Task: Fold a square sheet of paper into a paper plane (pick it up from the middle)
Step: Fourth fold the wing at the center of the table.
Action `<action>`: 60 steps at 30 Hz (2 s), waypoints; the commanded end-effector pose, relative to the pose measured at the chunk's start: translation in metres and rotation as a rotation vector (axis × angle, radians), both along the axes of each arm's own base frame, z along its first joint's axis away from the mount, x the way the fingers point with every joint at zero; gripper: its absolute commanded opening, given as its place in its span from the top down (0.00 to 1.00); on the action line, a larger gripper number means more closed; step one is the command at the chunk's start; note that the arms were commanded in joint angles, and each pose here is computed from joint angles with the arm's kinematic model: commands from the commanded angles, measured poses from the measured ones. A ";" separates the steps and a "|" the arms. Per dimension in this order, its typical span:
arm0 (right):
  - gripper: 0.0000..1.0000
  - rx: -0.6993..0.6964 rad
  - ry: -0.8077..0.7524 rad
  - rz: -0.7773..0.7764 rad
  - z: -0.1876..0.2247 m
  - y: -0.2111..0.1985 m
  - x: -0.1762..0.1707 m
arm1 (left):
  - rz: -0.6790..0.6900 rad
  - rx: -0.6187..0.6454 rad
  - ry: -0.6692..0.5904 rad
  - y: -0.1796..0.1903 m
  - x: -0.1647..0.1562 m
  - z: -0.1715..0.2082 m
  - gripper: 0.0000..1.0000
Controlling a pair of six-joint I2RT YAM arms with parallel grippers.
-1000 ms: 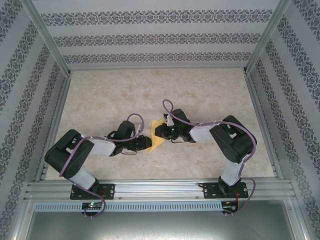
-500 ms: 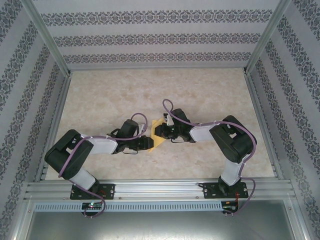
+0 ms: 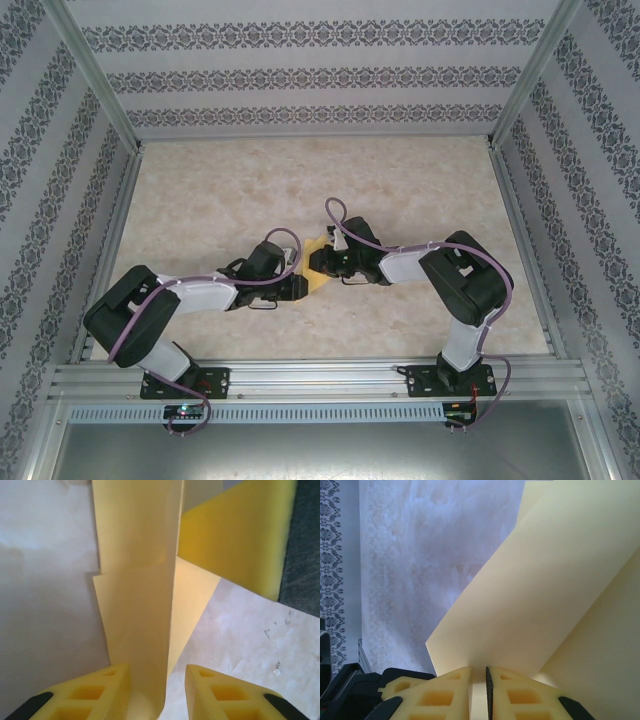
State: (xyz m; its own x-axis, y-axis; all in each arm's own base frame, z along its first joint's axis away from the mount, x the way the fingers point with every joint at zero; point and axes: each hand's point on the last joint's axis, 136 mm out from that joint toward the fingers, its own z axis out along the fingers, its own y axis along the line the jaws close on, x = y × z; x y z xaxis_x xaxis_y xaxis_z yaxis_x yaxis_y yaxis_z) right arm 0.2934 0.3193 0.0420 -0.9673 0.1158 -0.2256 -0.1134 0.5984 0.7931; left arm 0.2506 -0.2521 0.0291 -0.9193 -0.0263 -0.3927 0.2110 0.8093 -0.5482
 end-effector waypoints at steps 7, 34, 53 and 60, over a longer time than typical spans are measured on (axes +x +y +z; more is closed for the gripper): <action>0.83 0.030 -0.008 -0.010 0.005 0.001 0.004 | -0.035 0.091 -0.091 -0.005 0.005 0.004 0.64; 0.82 0.029 -0.007 -0.013 0.005 0.001 0.003 | -0.028 0.200 -0.149 -0.005 0.010 -0.005 0.85; 0.80 -0.007 -0.039 -0.089 0.017 -0.036 -0.020 | -0.068 -0.043 -0.019 -0.023 -0.004 -0.003 0.97; 0.80 -0.004 -0.069 -0.036 0.033 -0.030 -0.031 | -0.068 -0.123 0.062 -0.025 -0.010 -0.012 0.97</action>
